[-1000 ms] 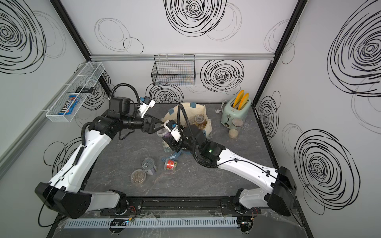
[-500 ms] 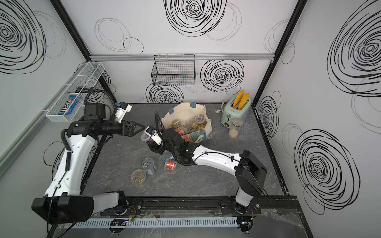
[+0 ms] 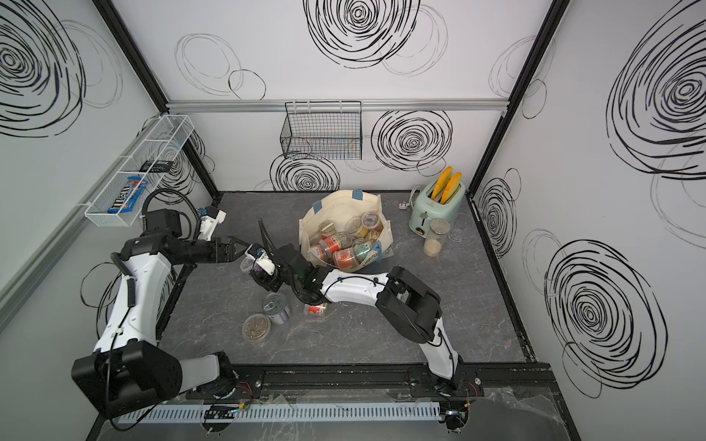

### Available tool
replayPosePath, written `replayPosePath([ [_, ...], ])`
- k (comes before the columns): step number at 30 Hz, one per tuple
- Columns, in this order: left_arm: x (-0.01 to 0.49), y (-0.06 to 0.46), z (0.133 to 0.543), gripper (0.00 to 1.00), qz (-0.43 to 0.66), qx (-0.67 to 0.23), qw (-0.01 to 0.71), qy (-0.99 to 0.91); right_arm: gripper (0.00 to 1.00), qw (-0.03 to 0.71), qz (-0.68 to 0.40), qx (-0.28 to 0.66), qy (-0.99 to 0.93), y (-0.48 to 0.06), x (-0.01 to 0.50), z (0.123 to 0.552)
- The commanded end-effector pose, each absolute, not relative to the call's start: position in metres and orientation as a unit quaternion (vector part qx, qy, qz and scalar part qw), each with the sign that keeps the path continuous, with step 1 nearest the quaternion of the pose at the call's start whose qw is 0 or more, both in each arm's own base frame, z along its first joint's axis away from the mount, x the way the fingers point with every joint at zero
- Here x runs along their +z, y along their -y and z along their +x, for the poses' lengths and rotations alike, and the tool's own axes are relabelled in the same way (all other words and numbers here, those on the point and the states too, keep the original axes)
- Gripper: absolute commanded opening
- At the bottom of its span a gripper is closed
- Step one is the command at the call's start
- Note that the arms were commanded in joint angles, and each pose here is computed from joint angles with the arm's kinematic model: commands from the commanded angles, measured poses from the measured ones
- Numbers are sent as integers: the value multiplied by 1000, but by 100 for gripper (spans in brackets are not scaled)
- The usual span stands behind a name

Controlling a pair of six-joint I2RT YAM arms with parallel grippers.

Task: Take out the seed jars from the canvas bag
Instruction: Place the seed jar at the center of the board.

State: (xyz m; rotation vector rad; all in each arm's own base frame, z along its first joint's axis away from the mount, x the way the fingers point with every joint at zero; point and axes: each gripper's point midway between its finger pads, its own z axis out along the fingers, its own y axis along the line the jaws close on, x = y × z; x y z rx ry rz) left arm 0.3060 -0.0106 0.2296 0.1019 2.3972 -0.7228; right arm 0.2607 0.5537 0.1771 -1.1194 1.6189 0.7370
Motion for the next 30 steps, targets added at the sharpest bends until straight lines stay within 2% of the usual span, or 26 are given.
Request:
replayPosePath([
  [1,215,-7,314,96,49,-230,326,-916,64,519,-448,321,-653,-569,190,265],
  [13,169,-16,327,96,39,-219,316,-922,64,487,-455,308,-680,-561,139,297],
  [30,146,-1,335,96,34,-234,298,-925,64,432,-467,288,-715,-548,80,321],
])
